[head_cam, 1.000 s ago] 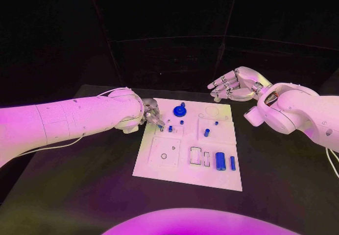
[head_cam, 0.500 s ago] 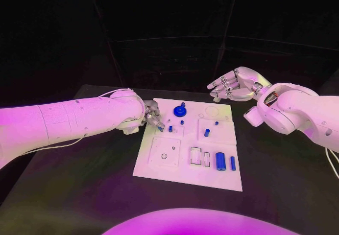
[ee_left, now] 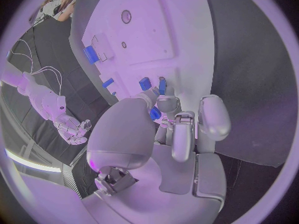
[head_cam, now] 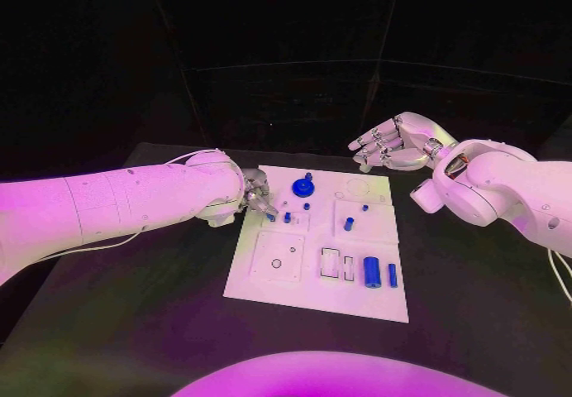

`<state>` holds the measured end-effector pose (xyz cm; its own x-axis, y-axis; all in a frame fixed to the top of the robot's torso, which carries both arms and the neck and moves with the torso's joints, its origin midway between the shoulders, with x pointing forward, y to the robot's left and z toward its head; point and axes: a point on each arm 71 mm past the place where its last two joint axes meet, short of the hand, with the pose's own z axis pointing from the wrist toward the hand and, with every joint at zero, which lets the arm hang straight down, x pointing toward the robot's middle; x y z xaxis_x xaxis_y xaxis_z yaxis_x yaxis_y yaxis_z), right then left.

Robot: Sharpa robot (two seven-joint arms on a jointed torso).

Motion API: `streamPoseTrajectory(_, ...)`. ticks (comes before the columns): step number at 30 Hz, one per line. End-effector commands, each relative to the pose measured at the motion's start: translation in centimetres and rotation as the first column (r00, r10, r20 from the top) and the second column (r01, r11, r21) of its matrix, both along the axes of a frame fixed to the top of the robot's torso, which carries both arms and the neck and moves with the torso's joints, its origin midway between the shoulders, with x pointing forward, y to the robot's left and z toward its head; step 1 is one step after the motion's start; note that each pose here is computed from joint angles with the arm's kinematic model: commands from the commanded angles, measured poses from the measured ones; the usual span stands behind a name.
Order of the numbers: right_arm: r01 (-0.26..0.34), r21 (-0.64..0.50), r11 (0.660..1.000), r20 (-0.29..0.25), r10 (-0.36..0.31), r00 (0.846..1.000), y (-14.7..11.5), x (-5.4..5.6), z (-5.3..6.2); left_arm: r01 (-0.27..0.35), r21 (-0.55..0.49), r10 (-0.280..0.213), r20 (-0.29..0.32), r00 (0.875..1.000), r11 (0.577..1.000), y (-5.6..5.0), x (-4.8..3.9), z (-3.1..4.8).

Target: Assemble the parts on the task board

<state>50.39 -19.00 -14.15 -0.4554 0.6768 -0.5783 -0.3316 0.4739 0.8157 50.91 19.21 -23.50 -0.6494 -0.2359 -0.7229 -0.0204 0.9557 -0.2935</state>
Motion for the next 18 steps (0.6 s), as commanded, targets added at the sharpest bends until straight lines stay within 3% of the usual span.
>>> streamPoseTrajectory(1,-0.013,0.004,1.0,0.007,0.013,1.0,0.16,-0.05,0.18,-0.007,0.006,0.007,-0.001,1.0,1.0,-0.03,-0.03,-0.06)
streamPoseTrajectory(18,-0.016,0.005,1.0,0.007,0.015,1.0,0.26,-0.03,0.17,-0.003,0.007,0.003,-0.016,1.0,1.0,-0.32,-0.11,-0.19)
